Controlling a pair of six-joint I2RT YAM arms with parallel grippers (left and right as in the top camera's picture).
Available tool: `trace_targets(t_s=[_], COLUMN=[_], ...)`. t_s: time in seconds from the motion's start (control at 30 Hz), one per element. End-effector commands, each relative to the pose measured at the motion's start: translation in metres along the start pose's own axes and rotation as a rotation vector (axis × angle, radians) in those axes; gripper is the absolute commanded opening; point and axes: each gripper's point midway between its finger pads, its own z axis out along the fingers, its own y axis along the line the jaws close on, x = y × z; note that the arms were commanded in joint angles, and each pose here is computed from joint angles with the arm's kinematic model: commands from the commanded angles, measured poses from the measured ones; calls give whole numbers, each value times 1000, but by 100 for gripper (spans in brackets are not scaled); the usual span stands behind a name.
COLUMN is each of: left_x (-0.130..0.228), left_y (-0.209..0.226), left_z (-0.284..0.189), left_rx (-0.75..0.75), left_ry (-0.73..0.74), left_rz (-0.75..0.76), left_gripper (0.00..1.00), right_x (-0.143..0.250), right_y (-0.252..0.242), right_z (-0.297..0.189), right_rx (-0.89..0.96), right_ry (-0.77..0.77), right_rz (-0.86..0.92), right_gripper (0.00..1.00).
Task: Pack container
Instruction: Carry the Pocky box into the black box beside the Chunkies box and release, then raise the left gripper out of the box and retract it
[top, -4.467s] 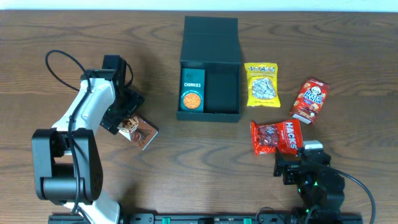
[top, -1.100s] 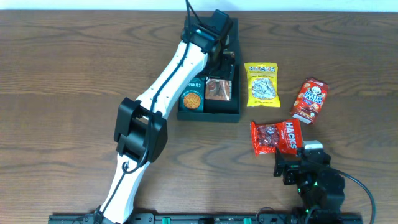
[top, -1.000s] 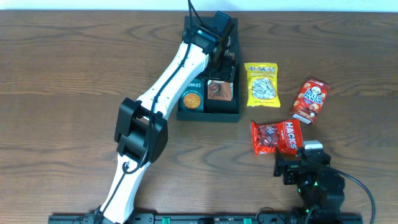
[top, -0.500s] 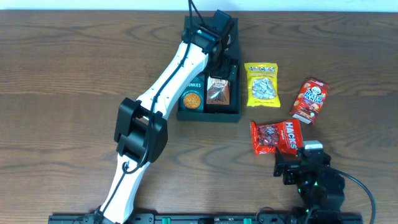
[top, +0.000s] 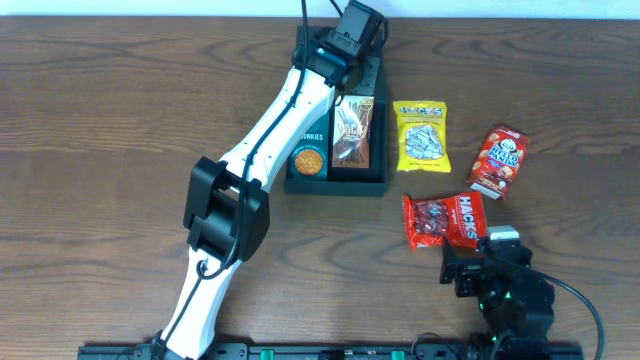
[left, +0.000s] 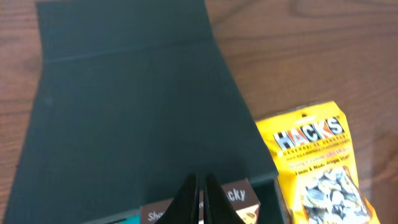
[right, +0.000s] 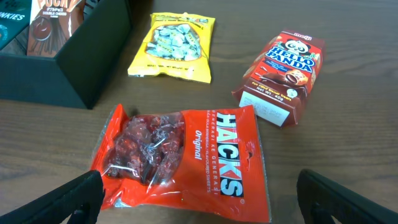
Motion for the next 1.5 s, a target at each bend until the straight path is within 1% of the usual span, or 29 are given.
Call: trace_targets(t_s=[0.0,0.17,0.27,0.33,0.5,0.67,0.87,1.03,1.2,1.37,1.47], left_x=[-1,18,30,34,42,35,0,-21,-28,-23,-19], left_y=[8,6,-3,-3,-1,-3,-9,10,39,63,80], left_z=[13,34,37,36,35,31,-10,-53,-84,-90,-91], left_rx=[-37,-16,43,47,38,43,51,-30,-72,-44,-26], left_ry=[-5,56,107,124,158,140,56,-7,-9,41,69], left_rz=[19,20,18,17,17,17,19,32,75,103,88], left_gripper=[6,6,6,5,6,5,6,5,6,6,6], right_x=[3,3,3,3,3,3,3,3,3,3,3], right_y=[-3,-3,-3,-3,-3,-3,-3,-3,-3,-3,-3], right_z=[1,1,1,1,1,1,1,1,1,1,1], right_rx=[16,16,16,16,16,16,16,16,16,15,16], right_ry=[6,6,6,6,6,6,6,6,6,6,6], right_rz=[12,12,12,12,12,12,12,12,12,12,12], right_gripper=[99,99,99,99,99,99,99,99,99,99,99])
